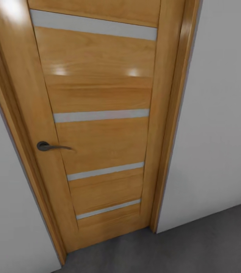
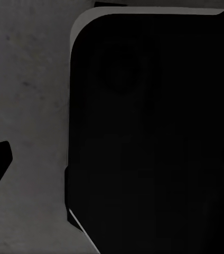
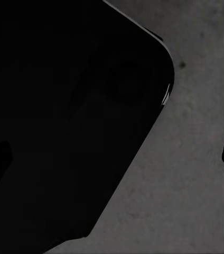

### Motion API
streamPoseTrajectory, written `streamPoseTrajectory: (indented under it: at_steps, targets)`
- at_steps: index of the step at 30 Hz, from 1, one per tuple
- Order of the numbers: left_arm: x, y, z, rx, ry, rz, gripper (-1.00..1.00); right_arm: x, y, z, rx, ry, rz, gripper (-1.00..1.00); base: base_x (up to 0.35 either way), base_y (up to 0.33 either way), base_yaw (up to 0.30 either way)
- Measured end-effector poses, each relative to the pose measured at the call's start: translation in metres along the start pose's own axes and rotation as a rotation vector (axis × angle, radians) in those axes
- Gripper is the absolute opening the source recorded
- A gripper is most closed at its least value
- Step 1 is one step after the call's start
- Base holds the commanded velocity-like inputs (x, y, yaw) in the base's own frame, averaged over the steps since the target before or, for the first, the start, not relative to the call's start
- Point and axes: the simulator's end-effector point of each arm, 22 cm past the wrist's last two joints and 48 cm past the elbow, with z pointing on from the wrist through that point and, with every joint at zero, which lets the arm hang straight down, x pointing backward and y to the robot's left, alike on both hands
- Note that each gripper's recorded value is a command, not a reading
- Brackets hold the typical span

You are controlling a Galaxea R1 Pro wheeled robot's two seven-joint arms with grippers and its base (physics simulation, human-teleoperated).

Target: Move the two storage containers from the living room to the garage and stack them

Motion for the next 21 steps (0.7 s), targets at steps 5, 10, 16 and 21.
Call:
streamPoseTrajectory:
  at_steps: [5,10,16,21]
  targets:
    - [-0.0001,0.0,0.0,0.0,0.0,0.0,1.0,0.0,0.0,0.0,0.0,0.0,0.0,1.0,0.285,-0.143,0.196]
    - [-0.0001,0.0,0.0,0.0,0.0,0.0,1.0,0.0001,0.0,0.0,0.0,0.0,-0.001,1.0,0.254,-0.153,0.028]
    - [-0.0003,0.0,0.0,0.0,0.0,0.0,1.0,-0.0002,0.0,0.0,0.0,-0.001,-0.001,1.0,0.129,-0.084,0.154]
    - [-0.0003,0.0,0.0001,0.0,0.0,0.0,1.0,-0.0003,0.0,0.0001,0.0,-0.001,-0.001,1.0,0.013,-0.008,0.258]
